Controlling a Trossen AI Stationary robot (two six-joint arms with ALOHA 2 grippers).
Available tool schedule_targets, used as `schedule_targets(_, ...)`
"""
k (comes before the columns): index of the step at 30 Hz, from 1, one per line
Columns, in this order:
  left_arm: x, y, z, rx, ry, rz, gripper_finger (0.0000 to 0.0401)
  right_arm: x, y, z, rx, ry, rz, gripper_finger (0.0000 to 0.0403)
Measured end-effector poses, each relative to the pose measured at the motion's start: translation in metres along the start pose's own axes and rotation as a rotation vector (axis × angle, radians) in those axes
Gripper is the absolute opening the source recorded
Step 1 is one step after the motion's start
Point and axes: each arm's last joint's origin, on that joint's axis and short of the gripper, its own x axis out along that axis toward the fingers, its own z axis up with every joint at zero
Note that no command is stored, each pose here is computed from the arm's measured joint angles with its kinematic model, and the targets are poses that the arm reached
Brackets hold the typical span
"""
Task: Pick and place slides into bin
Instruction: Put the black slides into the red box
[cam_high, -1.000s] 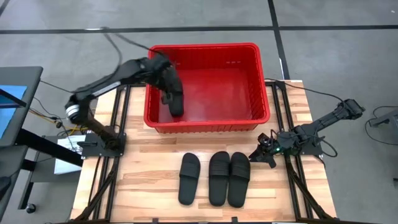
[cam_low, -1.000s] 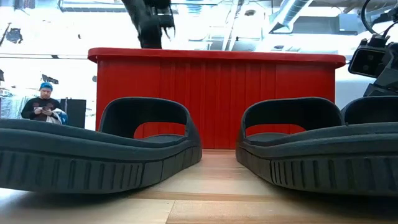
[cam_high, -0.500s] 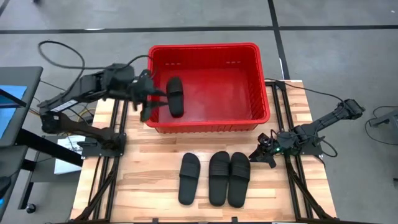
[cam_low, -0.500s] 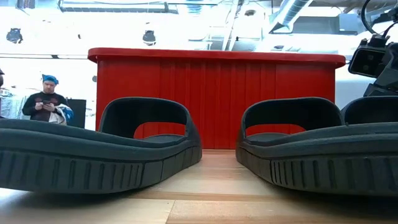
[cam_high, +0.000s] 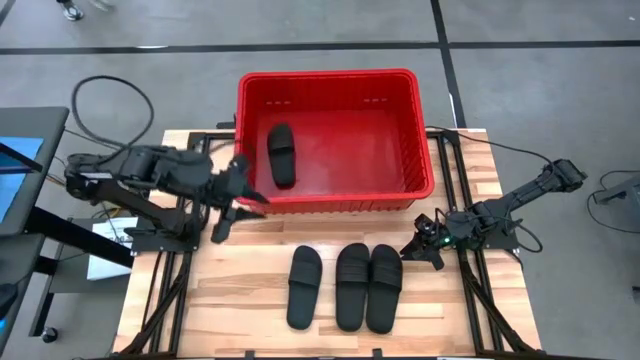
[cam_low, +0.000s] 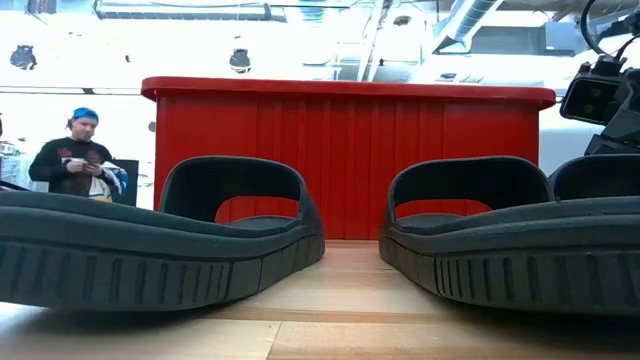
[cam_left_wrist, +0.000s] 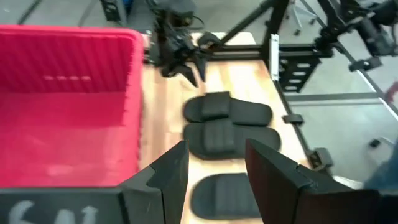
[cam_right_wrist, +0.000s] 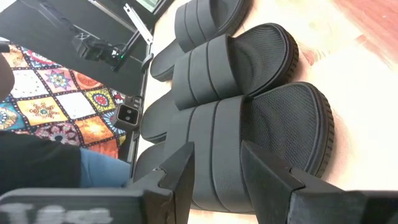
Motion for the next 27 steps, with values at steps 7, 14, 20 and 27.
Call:
schedule_targets(7, 0.03, -0.033, -0.005, -0.013, 0.081, -0.018, 0.0148, 0.0, 0.0, 0.0, 0.0, 0.0, 0.0, 0.0123)
schedule_targets(14, 0.066, -0.063, -0.015, -0.011, 0.179, -0.02, 0.0148, 0.0, 0.0, 0.0, 0.0, 0.0, 0.0, 0.0123)
schedule_targets(20, 0.096, -0.083, -0.027, -0.012, 0.262, -0.015, 0.0148, 0.0, 0.0, 0.0, 0.0, 0.0, 0.0, 0.0123)
schedule_targets(27, 0.125, -0.098, -0.039, -0.005, 0.328, -0.003, 0.0148, 0.0, 0.0, 0.0, 0.0, 0.0, 0.0, 0.0123)
